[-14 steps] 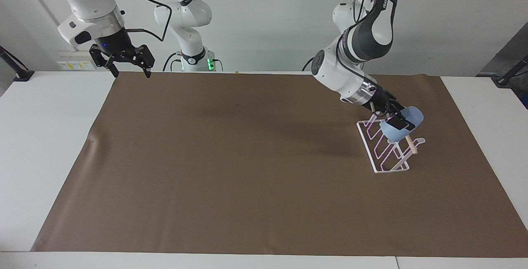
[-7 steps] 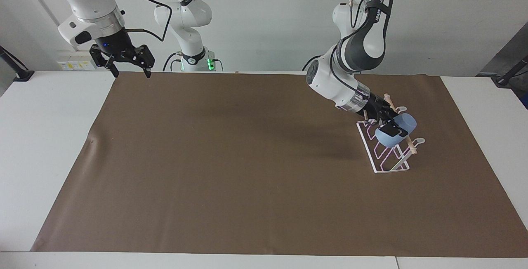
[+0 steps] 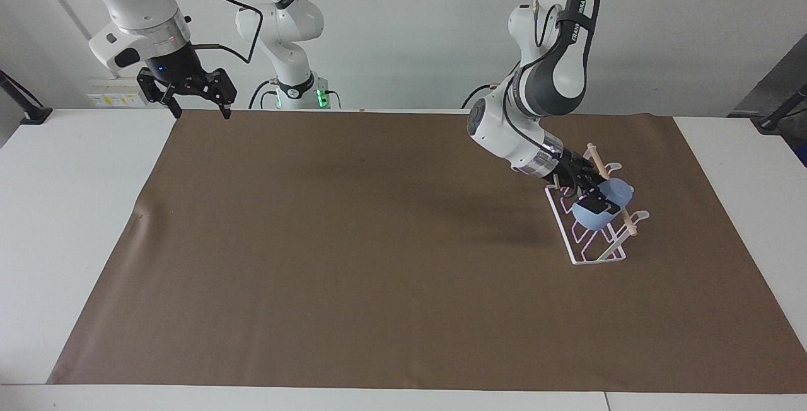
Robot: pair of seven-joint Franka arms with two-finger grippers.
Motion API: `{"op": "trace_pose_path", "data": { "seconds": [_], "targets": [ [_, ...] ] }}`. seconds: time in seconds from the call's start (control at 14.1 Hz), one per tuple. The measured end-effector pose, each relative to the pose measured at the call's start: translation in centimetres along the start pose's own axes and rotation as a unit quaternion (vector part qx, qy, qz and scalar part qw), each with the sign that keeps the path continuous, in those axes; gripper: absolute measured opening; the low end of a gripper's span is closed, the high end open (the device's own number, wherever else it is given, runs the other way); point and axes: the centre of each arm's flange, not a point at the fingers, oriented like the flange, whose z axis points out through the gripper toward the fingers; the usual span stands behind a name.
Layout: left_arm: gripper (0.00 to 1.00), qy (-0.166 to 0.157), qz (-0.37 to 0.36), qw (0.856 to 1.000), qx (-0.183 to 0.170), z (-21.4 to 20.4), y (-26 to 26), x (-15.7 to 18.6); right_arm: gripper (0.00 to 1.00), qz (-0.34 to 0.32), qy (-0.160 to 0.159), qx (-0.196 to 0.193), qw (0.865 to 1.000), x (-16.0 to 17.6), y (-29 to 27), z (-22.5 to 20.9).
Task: Hang cup on cup holder
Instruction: 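Carry the cup with the left gripper over the rack hooks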
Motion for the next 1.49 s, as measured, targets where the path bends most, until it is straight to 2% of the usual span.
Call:
{"op": "trace_pose_path", "data": {
  "seconds": [0.07,0.21,0.28,0.5,0.57,0.71,0.92,0.99,1.13,1.27,1.49],
  "targets": [
    [0.78,0.000,0.000,1.000,0.000,0.0,0.0,0.0,1.00,0.000,0.000,0.000,1.000,0.0,0.0,0.0],
    [0.96,0.001,-0.001,1.000,0.001,0.0,0.0,0.0,1.00,0.000,0.000,0.000,1.000,0.0,0.0,0.0],
    [1.00,0.001,-0.001,1.000,0.001,-0.1,0.0,0.0,1.00,0.000,0.000,0.000,1.000,0.0,0.0,0.0],
    [1.00,0.007,-0.006,1.000,0.003,-0.5,-0.2,-0.1,1.00,0.000,-0.002,0.000,1.000,0.0,0.0,0.2],
    [1.00,0.020,-0.016,1.000,-0.005,-0.9,-0.4,-0.3,1.00,0.000,-0.003,0.000,1.000,0.0,0.0,0.3],
    [1.00,0.068,-0.053,0.996,-0.038,-2.0,-1.2,-1.8,1.00,0.000,-0.003,0.000,1.000,0.0,0.0,0.3],
    [1.00,0.129,-0.125,0.980,-0.083,-3.8,-2.7,-5.6,1.00,0.000,-0.003,0.000,1.000,0.0,0.0,0.3],
    [1.00,0.146,-0.161,0.971,-0.103,-4.4,-2.9,-6.5,1.00,0.000,-0.004,0.000,1.000,0.0,0.0,0.3],
    [1.00,0.188,-0.238,0.939,-0.161,-5.4,-2.7,-7.6,1.00,0.000,-0.004,0.000,1.000,0.0,0.0,0.4],
    [1.00,0.230,-0.308,0.894,-0.231,-4.7,-2.3,-9.8,1.00,0.000,-0.004,0.000,1.000,0.0,0.0,0.4],
    [1.00,0.275,-0.375,0.831,-0.304,-1.7,-1.9,-15.2,1.00,0.000,-0.004,0.000,1.000,0.0,0.0,0.4]
  ]
}}
